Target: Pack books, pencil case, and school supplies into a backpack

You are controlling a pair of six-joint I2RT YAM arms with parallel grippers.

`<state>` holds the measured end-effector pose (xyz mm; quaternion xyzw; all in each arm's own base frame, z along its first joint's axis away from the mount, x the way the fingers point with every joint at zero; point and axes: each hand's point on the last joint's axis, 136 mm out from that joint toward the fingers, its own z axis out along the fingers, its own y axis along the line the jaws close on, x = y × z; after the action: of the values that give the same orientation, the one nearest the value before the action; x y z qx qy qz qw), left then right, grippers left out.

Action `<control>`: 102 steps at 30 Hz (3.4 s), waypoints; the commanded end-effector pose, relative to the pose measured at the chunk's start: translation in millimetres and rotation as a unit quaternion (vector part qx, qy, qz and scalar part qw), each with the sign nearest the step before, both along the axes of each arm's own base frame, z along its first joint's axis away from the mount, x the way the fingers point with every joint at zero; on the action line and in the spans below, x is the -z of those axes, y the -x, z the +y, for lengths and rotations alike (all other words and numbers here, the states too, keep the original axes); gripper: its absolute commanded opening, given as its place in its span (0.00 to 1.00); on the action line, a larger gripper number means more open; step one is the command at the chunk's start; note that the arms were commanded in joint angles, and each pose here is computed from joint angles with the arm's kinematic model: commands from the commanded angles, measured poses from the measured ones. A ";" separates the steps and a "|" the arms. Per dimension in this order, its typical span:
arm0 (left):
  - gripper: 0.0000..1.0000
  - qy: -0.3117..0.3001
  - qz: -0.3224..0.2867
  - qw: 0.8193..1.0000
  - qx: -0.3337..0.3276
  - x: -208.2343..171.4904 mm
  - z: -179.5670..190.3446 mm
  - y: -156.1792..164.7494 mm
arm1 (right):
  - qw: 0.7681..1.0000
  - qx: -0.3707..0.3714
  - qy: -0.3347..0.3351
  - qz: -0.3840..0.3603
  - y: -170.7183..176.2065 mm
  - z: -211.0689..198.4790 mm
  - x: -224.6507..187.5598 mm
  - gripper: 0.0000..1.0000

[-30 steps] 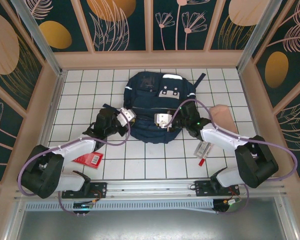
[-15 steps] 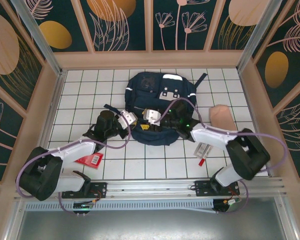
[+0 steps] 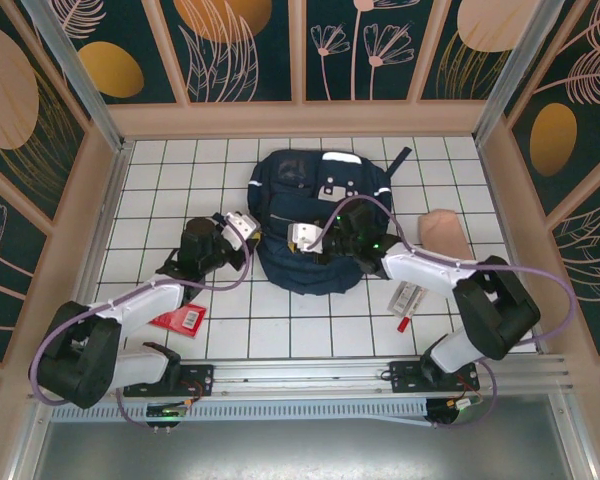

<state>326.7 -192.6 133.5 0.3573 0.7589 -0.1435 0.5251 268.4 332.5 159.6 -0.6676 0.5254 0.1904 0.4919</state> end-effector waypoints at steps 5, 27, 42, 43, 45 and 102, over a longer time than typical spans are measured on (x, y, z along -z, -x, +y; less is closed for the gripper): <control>0.00 -0.031 -0.019 0.999 -0.013 -6.3 13.8 -32.3 | 0.999 0.004 0.036 0.020 9.4 -27.4 7.0 0.32; 0.00 0.005 -0.039 0.999 0.008 -20.1 -4.3 -3.0 | 0.995 0.089 0.016 0.043 -4.2 7.6 33.1 0.07; 0.03 -0.019 0.103 0.973 -0.205 40.2 71.1 -108.6 | 0.999 0.037 0.019 0.011 8.5 -5.1 3.0 0.21; 0.07 -0.018 0.115 0.972 -0.206 40.5 70.5 -107.7 | 0.999 0.048 0.006 0.012 5.7 -4.8 -1.3 0.31; 0.18 0.000 0.139 0.959 -0.246 32.2 78.2 -107.4 | 0.995 0.089 -0.050 0.018 -3.3 -4.0 -22.8 0.41; 0.79 0.210 0.434 0.507 -0.714 123.5 273.1 113.5 | 0.965 0.008 0.015 0.262 99.8 243.6 161.7 0.66</control>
<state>222.5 84.2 17.1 -0.5222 0.8408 -0.0126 0.1419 154.3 590.8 30.5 -0.6177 0.5925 0.3718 0.3594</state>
